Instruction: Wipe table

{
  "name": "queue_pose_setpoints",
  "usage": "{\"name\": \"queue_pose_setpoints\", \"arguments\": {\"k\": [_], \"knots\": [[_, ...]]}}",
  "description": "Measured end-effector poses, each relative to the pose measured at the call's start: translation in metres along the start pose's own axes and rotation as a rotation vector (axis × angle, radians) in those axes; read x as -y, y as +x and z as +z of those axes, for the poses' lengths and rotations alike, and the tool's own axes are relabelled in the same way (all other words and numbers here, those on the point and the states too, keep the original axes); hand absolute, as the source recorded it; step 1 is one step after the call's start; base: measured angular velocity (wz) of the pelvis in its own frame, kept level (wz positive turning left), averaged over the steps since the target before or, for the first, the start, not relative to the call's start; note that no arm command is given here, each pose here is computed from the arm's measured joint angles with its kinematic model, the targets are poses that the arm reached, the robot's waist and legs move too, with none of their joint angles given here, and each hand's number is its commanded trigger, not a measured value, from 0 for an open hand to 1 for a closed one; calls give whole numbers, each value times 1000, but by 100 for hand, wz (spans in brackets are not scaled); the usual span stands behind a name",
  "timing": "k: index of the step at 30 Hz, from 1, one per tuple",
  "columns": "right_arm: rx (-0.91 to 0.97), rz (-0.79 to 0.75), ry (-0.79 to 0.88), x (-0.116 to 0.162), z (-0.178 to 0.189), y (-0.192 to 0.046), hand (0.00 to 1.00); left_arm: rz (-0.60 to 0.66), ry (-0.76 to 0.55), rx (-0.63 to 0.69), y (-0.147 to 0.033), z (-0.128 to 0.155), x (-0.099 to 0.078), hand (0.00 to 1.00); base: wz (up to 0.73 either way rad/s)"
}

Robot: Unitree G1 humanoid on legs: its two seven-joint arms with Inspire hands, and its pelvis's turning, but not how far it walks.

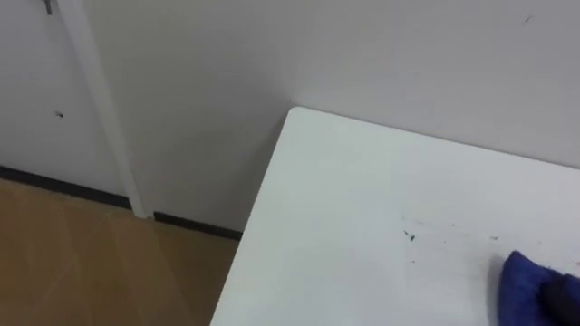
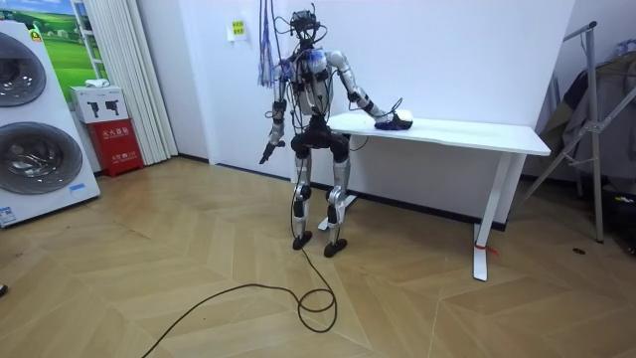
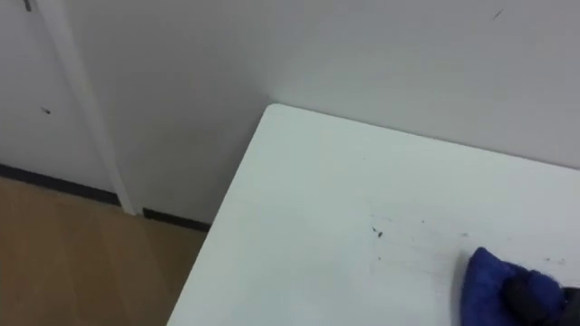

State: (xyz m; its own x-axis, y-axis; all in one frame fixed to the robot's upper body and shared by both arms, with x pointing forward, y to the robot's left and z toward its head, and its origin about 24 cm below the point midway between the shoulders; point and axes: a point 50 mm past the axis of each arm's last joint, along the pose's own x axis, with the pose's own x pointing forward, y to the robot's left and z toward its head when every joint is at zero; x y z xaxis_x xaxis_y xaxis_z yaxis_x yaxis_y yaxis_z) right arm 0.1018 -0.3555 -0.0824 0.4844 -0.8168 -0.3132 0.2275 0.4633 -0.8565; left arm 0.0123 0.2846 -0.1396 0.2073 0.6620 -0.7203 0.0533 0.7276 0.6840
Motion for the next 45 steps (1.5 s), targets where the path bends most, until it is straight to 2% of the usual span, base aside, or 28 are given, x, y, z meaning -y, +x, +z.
{"name": "queue_pose_setpoints", "arguments": {"k": [4,6,11,13,16,19,22,28,33,35,38,41,43,44,45], "knots": [[27,35,1,-9,38,10,100,-32,28,41,-2,11,9,0,-52],[133,106,-57,-21,82,9,100,-69,33,51,-3,18,18,0,-68],[592,274,-170,-51,205,-28,100,-85,38,103,-2,41,22,0,-14],[667,300,-166,-50,229,-34,100,-92,42,129,-4,44,24,0,40],[640,318,-228,-58,210,-32,100,-97,68,72,-7,17,24,0,49],[530,291,-106,-59,152,-25,100,-113,81,-19,-11,-14,23,0,87],[404,195,-54,-50,95,-23,100,-92,81,-34,-9,-21,16,0,45],[130,26,-11,-17,12,-17,100,-15,54,-49,-2,-22,-3,0,-11],[4,-17,-5,3,-19,-11,100,12,21,-15,0,-12,-9,0,-19],[4,-9,0,1,-12,-8,100,7,30,-1,-1,-9,-5,0,-38],[28,22,6,-14,21,-2,100,-25,73,44,-2,5,6,0,-58],[108,94,-15,-29,69,-1,100,-75,91,73,-4,20,21,0,-87],[345,241,-92,-56,133,-24,100,-94,100,83,-4,26,26,0,-49],[417,279,-116,-63,152,-31,100,-98,109,91,-5,28,28,0,-6],[554,344,-141,-75,191,-49,100,-109,132,119,-7,32,31,0,15]]}}
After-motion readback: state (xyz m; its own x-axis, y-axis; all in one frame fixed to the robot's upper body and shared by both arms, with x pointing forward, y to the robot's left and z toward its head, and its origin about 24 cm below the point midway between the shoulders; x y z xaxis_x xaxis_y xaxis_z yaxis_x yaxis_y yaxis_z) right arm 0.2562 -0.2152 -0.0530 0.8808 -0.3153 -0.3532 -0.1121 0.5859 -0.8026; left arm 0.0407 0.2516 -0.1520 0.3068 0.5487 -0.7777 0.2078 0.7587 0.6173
